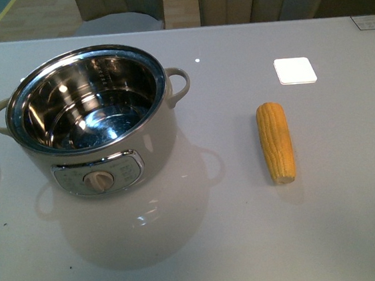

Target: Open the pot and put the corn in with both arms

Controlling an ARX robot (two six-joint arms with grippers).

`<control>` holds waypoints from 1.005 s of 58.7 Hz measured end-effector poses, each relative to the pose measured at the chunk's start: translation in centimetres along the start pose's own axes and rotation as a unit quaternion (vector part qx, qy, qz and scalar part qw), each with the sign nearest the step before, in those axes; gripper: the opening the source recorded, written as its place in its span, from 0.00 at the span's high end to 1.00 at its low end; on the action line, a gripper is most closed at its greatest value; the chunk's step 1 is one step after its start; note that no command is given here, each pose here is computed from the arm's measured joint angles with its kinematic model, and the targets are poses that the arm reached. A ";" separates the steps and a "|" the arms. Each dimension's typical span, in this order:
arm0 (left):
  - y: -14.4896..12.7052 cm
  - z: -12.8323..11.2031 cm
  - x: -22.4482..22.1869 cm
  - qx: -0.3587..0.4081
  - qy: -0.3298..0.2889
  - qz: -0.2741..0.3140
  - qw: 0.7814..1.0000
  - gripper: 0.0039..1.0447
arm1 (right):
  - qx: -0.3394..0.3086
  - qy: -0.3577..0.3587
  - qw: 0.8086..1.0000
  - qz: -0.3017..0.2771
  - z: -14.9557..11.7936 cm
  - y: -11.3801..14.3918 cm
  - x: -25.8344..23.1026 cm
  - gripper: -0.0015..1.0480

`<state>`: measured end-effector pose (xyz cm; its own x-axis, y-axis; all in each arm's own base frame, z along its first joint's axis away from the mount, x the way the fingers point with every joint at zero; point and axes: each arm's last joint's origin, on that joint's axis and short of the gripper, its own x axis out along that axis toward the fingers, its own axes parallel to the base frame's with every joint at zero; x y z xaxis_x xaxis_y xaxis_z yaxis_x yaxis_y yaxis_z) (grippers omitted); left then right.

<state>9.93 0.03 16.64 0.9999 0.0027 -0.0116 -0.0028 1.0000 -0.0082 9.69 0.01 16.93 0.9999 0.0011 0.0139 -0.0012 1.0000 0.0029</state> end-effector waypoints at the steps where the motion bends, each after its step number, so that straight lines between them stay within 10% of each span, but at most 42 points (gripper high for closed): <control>1: 0.0 0.1 -0.1 0.000 -0.005 0.000 1.000 0.97 | 0.000 0.000 1.000 0.000 0.0 0.0 0.0 0.08; 18: 0.0 0.1 -0.2 0.000 -0.010 0.000 1.000 0.97 | 0.000 0.000 1.000 0.000 0.0 0.0 0.0 0.08; 46: 0.0 0.1 -0.2 0.000 -0.010 0.000 1.000 0.09 | 0.000 0.000 1.000 0.000 0.0 0.0 0.0 0.08; 59: 0.0 0.1 -0.2 0.001 -0.010 0.000 1.000 0.06 | 0.000 0.000 1.000 0.000 0.0 0.0 0.0 0.08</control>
<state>9.73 0.02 16.78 1.0000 0.0023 0.0086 -0.0022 1.0000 -0.0055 9.69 0.01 16.93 0.9999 0.0011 0.0139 -0.0012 1.0000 0.0029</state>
